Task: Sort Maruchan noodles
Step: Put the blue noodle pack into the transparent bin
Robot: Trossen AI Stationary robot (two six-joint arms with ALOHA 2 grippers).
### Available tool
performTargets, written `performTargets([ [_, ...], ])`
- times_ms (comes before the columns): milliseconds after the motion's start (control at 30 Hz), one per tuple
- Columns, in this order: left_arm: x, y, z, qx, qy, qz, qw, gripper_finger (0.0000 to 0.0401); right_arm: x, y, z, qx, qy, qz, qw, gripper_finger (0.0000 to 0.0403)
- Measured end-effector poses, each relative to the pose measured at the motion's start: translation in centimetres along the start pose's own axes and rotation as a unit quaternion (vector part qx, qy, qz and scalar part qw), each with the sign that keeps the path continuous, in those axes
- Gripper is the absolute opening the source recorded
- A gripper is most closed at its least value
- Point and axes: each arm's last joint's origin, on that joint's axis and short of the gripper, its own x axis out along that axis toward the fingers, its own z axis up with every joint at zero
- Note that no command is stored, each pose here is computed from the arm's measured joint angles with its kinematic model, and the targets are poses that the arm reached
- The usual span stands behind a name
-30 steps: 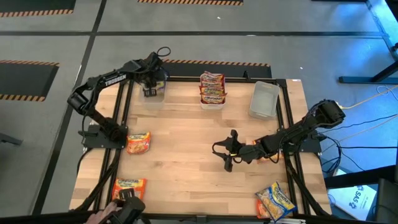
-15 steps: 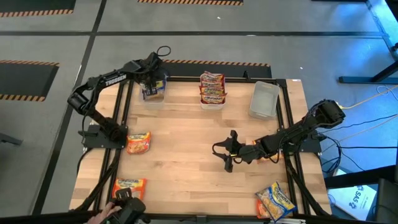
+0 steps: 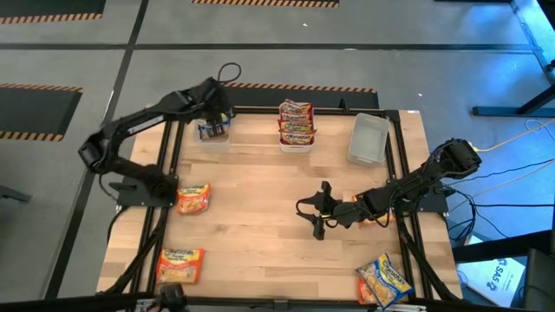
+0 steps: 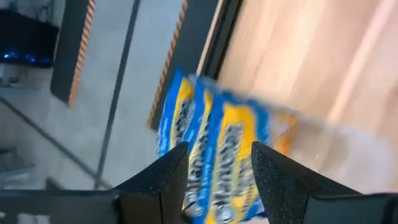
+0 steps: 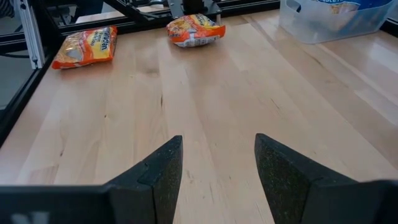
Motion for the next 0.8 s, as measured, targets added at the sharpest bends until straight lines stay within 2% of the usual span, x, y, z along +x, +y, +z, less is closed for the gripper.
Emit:
performTargets([
  [100,-2.4,-0.8,0.2,-0.038,-0.061,-0.035,0.997,0.0169,0.0,0.0,0.0,0.001,-0.002,0.001,1.0,0.0183],
  [200,-4.8,-2.0,0.5,-0.076,-0.132,-0.112,0.982,0.0169,0.0,0.0,0.1,0.002,-0.002,0.001,1.0,0.0183],
  [267,-6.2,-3.0,0.7,-0.096,-0.178,-0.192,0.96,0.0169,0.0,0.1,0.1,0.003,-0.001,0.009,1.0,0.0183],
  [333,-7.3,-4.0,1.0,-0.106,-0.209,-0.29,0.928,0.0169,0.0,0.2,0.1,0.007,0.002,0.023,1.0,0.0183],
  [400,-8.0,-5.3,1.4,-0.094,-0.219,-0.372,0.897,0.0169,0.0,0.3,0.2,0.019,0.002,0.041,0.999,0.0183],
  [467,-8.6,-6.8,1.6,-0.076,-0.218,-0.427,0.874,0.0169,0.0,0.5,0.3,0.034,0.009,0.066,0.997,0.0183],
  [533,-8.9,-8.6,1.8,-0.063,-0.217,-0.463,0.857,0.0169,-0.1,1.0,0.5,0.049,0.017,0.095,0.994,0.0183],
  [667,-8.9,-12.9,1.6,-0.048,-0.201,-0.506,0.837,0.0169,-0.9,3.2,1.4,0.058,0.014,0.132,0.989,0.0183],
  [800,-9.2,-17.4,1.0,-0.066,-0.215,-0.5,0.836,0.0169,-2.1,5.9,2.2,0.045,0.028,0.156,0.986,0.0183],
])
